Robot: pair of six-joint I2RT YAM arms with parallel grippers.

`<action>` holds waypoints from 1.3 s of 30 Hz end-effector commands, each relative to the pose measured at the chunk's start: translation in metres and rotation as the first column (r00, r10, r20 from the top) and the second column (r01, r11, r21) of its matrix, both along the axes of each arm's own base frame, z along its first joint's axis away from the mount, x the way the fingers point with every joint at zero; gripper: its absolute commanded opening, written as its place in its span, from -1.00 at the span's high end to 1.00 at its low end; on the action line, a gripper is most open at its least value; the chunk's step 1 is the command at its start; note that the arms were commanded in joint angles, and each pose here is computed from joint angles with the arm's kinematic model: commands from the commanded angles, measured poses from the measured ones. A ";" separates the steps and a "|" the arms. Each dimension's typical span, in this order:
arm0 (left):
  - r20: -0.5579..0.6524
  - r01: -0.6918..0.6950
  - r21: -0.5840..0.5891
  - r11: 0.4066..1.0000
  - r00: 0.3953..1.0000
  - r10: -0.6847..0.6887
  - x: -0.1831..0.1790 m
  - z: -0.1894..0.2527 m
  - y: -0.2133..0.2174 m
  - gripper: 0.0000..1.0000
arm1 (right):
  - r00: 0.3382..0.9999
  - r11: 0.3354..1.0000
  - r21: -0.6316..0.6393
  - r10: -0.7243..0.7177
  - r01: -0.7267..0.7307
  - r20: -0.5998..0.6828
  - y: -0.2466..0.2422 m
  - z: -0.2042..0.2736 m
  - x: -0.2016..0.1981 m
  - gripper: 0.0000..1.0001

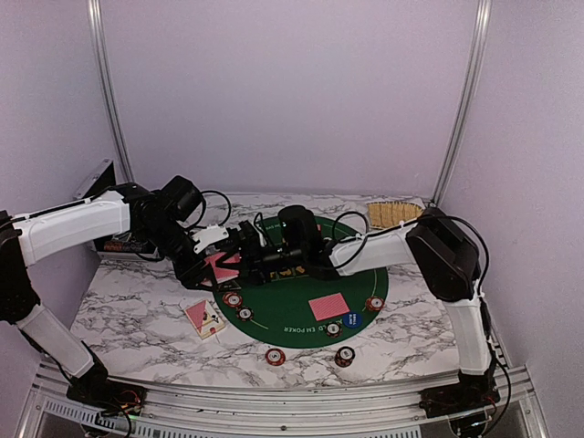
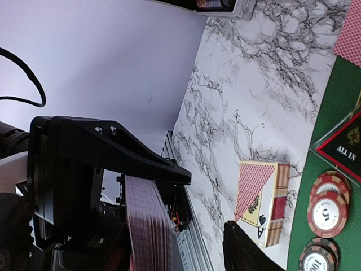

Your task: Distribute texas hold em gaming equipment

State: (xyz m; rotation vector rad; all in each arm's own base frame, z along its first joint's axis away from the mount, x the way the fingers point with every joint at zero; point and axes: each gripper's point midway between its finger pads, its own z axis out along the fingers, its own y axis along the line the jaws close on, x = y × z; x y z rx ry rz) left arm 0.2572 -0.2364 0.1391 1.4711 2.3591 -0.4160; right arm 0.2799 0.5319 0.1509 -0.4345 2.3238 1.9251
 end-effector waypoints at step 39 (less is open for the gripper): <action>0.028 0.001 0.001 1.000 1.000 -0.001 0.002 0.007 0.004 1.00 | 0.999 0.997 0.063 -0.038 0.036 0.029 -0.040 0.055 0.002 0.84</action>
